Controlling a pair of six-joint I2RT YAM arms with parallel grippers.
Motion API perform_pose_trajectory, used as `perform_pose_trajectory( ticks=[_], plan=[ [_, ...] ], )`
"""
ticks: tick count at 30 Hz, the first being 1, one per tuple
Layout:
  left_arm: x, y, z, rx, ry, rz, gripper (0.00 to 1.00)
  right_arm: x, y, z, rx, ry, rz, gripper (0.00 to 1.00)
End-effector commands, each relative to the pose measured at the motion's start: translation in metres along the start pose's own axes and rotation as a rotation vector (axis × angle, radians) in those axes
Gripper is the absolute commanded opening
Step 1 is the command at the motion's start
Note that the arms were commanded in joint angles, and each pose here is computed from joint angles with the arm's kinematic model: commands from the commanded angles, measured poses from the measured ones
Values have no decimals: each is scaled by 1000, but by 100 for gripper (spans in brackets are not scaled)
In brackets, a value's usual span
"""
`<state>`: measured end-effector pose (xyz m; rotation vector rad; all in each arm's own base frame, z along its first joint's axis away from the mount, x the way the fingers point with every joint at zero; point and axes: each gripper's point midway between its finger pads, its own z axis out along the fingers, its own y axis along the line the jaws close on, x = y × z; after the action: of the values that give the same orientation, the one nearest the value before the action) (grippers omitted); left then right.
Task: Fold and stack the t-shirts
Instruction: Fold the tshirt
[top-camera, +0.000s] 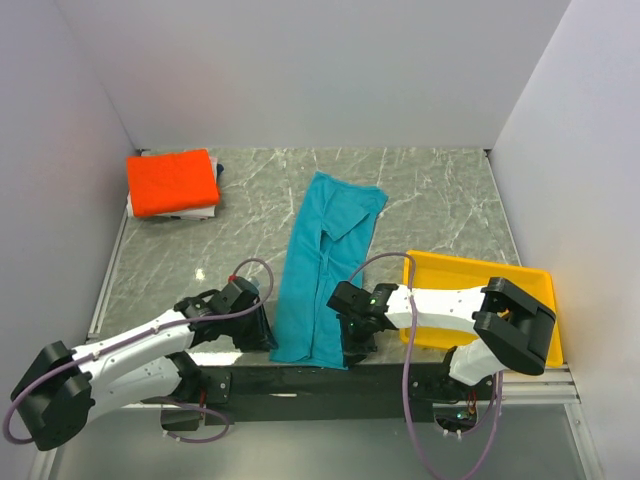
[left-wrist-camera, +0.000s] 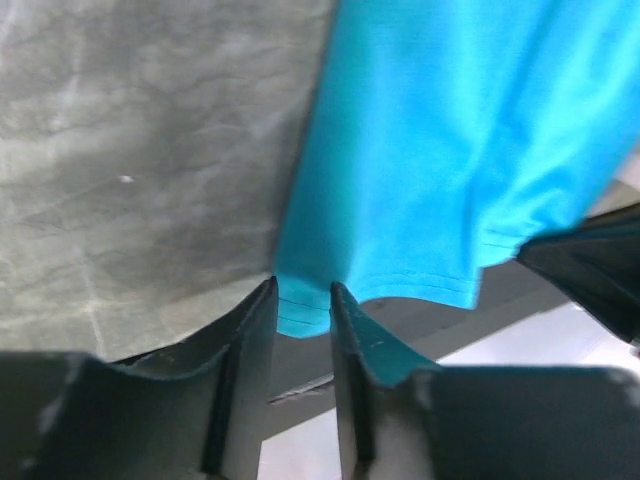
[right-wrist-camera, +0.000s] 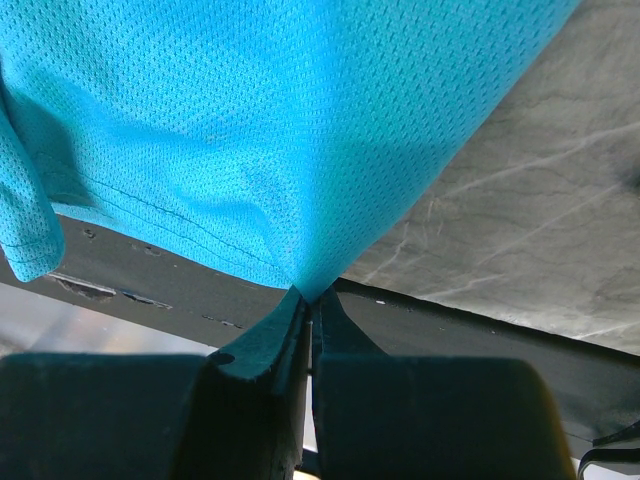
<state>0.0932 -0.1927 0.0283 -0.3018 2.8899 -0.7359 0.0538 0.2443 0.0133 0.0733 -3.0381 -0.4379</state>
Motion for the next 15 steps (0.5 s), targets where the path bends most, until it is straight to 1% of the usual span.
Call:
perform_pose_trajectory(
  ticks=[1,3,7,11,15],
  plan=[
    [-2,-8,-2,43,-20,3,36,-5,9,-1,-19,-22,-8,3],
    [0,-7,0,39,-8,6,39,-5,9,0,-17,-19,-9,4],
    [4,3,5,-11,18,-8,40,-4,9,0,-15,-14,-15,4],
    [5,7,8,-42,34,-15,38,-3,7,0,-12,-12,-13,4],
    [9,6,12,-31,60,-9,36,-2,6,1,-9,-11,-14,4]
  ],
)
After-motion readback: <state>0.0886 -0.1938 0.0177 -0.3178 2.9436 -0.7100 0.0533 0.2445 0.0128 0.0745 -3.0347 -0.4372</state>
